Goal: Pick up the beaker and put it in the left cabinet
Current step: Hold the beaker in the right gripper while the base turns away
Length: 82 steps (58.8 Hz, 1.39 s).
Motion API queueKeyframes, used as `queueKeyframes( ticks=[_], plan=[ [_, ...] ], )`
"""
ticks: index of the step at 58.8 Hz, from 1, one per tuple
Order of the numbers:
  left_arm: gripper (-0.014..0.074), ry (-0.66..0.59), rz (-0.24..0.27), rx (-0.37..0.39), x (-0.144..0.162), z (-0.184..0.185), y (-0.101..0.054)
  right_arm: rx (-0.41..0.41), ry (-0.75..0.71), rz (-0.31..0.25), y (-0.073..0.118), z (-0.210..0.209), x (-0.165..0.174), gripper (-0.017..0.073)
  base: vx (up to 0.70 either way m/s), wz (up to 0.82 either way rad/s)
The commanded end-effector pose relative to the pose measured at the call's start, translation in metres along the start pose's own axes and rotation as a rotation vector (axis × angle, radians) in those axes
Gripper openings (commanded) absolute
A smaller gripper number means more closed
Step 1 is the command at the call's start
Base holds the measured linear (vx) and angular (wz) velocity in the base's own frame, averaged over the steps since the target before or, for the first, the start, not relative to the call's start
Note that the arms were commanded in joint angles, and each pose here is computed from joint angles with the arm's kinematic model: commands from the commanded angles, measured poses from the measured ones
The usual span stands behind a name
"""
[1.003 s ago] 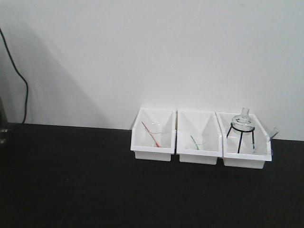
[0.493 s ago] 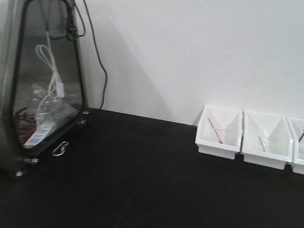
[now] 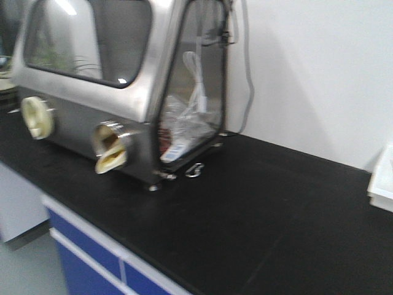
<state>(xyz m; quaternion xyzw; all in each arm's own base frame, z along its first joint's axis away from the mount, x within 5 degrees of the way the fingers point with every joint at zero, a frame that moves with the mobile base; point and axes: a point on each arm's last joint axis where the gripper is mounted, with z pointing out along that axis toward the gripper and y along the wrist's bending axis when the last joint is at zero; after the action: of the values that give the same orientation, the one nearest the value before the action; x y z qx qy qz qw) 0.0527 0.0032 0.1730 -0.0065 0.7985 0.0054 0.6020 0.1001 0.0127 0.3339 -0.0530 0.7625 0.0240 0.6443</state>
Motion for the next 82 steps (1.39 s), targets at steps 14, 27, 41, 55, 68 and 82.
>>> queueKeyframes(
  ticks=[14,27,41,55,68,82],
  plan=[
    [0.0003,-0.099,-0.001,0.018,-0.0120,-0.0028,-0.0014,-0.021,-0.091,-0.018,0.0016,-0.0024,-0.0148,-0.0001,-0.11,0.70],
    [0.0003,-0.099,-0.001,0.018,-0.0120,-0.0028,-0.0014,-0.021,-0.091,-0.018,0.0016,-0.0024,-0.0148,-0.0001,-0.04,0.86],
    [0.0003,-0.099,-0.001,0.018,-0.0120,-0.0028,-0.0014,-0.021,-0.091,-0.018,0.0016,-0.0024,-0.0148,-0.0001,0.04,0.84],
    [0.0003,-0.099,-0.001,0.018,-0.0120,-0.0028,-0.0014,-0.021,-0.091,-0.018,0.0016,-0.0024,-0.0148,-0.0001,0.17,0.61],
    [0.0003,-0.099,-0.001,0.018,-0.0120,-0.0028,-0.0014,-0.021,-0.091,-0.018,0.0016,-0.0024,-0.0148,-0.0001,0.28,0.47],
    [0.0003,-0.099,-0.001,0.018,-0.0120,-0.0028,-0.0014,-0.021,-0.091,-0.018,0.0016,-0.0024,-0.0148,-0.0001,0.39,0.33]
  ],
)
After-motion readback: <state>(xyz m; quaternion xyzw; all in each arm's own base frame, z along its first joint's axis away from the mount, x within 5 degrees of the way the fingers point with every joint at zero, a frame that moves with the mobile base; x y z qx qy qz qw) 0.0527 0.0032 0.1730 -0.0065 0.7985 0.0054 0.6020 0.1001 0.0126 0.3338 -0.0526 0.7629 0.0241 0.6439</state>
